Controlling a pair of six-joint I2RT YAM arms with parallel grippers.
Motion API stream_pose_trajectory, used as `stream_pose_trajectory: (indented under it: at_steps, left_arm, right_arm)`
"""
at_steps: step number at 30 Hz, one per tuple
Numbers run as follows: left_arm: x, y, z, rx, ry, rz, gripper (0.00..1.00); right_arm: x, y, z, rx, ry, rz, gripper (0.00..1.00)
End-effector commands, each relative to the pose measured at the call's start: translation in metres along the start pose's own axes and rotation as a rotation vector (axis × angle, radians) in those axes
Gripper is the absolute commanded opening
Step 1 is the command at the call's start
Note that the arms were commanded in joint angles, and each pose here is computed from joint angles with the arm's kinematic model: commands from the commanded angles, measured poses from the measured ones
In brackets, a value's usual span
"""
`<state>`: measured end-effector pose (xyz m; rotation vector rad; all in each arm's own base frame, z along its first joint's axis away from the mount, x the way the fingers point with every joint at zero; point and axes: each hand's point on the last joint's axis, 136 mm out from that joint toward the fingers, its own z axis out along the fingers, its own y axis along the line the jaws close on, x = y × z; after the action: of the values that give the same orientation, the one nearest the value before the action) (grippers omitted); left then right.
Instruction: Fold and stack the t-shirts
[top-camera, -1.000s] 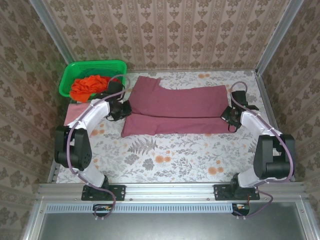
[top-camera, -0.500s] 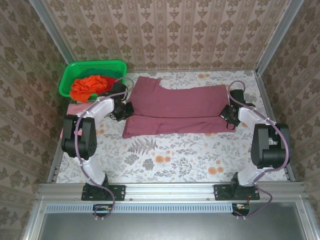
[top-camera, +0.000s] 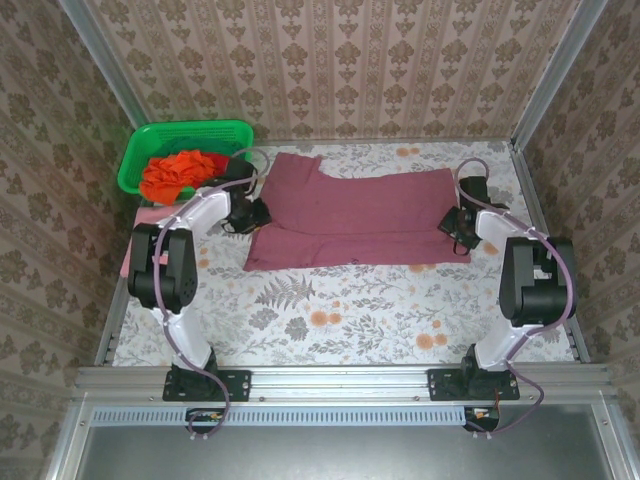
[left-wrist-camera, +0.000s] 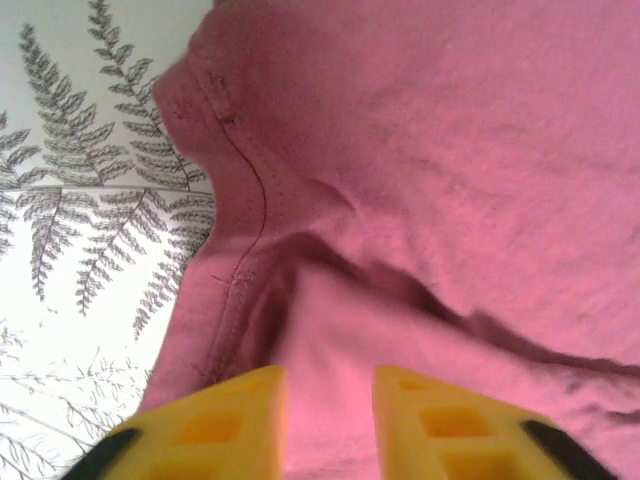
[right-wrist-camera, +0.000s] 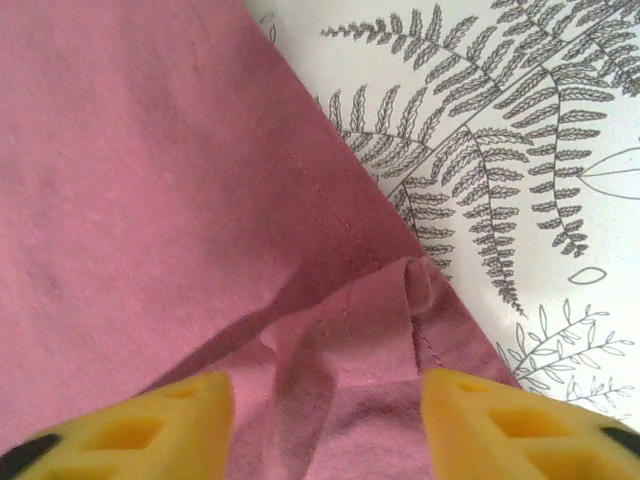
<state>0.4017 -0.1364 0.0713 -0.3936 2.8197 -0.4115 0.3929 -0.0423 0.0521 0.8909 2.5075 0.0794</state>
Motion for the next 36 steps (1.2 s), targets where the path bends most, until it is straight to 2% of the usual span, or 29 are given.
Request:
stream_pose_trajectory:
  at_steps: [1,2,5,7,8,12,16,20,24,32,36]
  left_arm:
    - [-0.002,-0.002,-0.007,0.003,-0.017,0.017,0.53]
    - [-0.003,-0.003,-0.013,-0.002,-0.030,0.021,0.61]
    - [-0.002,-0.009,-0.032,-0.023,-0.088,0.051,0.81]
    - [0.000,-0.027,-0.038,-0.003,-0.114,0.084,0.91]
    - [0.003,-0.040,-0.038,0.025,-0.116,0.100,0.93]
    - [0.011,-0.077,-0.016,0.130,-0.094,0.101,0.94]
    - [0.020,-0.075,0.018,0.135,-0.053,0.065,0.94]
    - [0.035,-0.061,0.037,0.117,-0.013,0.053,0.94]
    - [0.057,-0.040,0.043,0.086,0.019,0.040,0.95]
    - [0.109,0.002,0.035,0.039,0.057,-0.018,0.95]
    - [0.131,0.021,0.024,0.012,0.063,-0.055,0.96]
  right_arm:
    - [-0.015,0.013,-0.029,-0.089,-0.091,-0.044,0.72]
    - [-0.015,0.013,-0.038,-0.097,-0.114,-0.063,0.76]
    - [-0.009,0.019,-0.057,-0.117,-0.158,-0.126,0.80]
    - [0.002,0.031,-0.061,-0.154,-0.150,-0.164,0.81]
    - [0.010,0.037,-0.060,-0.173,-0.137,-0.178,0.81]
    - [0.032,0.053,-0.040,-0.190,-0.069,-0.191,0.81]
    - [0.037,0.045,-0.012,-0.122,0.019,-0.145,0.78]
    - [0.042,0.031,0.009,-0.064,0.094,-0.117,0.76]
    - [0.059,0.015,0.017,-0.067,0.179,-0.052,0.75]
    - [0.109,-0.028,-0.001,-0.023,0.278,0.007,0.74]
    - [0.141,-0.041,-0.012,-0.045,0.320,0.070,0.74]
